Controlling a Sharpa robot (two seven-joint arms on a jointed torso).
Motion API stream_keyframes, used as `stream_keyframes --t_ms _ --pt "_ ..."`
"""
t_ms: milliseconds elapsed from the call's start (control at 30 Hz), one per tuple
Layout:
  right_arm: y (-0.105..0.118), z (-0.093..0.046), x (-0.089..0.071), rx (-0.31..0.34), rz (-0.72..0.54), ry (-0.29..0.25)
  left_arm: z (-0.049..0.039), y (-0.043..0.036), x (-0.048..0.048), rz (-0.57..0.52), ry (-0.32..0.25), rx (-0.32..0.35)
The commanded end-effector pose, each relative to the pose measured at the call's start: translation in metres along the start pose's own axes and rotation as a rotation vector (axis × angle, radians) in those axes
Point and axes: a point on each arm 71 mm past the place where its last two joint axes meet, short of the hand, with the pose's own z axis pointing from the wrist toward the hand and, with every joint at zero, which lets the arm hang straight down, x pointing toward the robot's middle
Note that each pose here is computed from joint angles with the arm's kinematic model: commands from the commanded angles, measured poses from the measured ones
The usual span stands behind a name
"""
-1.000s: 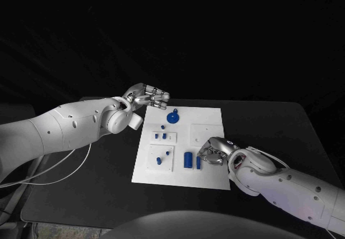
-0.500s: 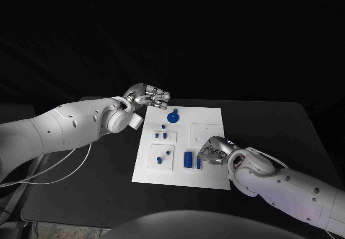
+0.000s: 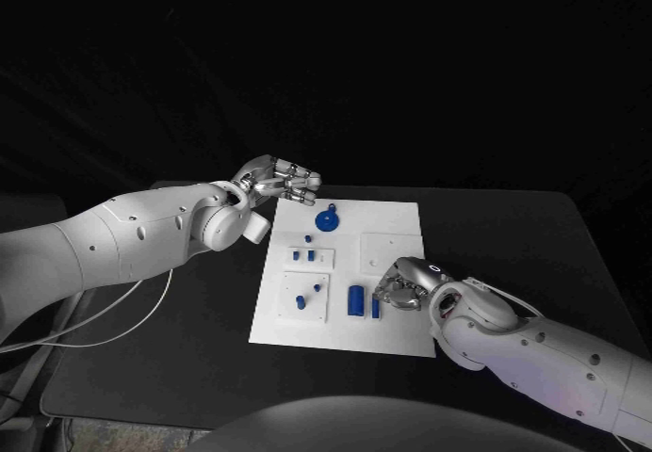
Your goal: Assemble the parts on the task board
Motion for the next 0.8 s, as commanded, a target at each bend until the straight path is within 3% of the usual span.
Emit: stream_keyframes --t_ms 33,467,800 --pt "0.0005 -0.0001 0.0018 0.002 -0.041 -0.019 0.0006 -0.0016 0.0017 -0.001 0.007 0.009" --pt "0.0033 -0.0001 0.0090 -0.011 -0.094 -0.012 0.0005 -0.0016 0.0018 -0.002 0.008 0.009" --pt "0.0028 0.0006 0.0090 -0.017 -0.104 -0.041 0.0007 -0.0016 0.0018 -0.002 0.009 0.009"
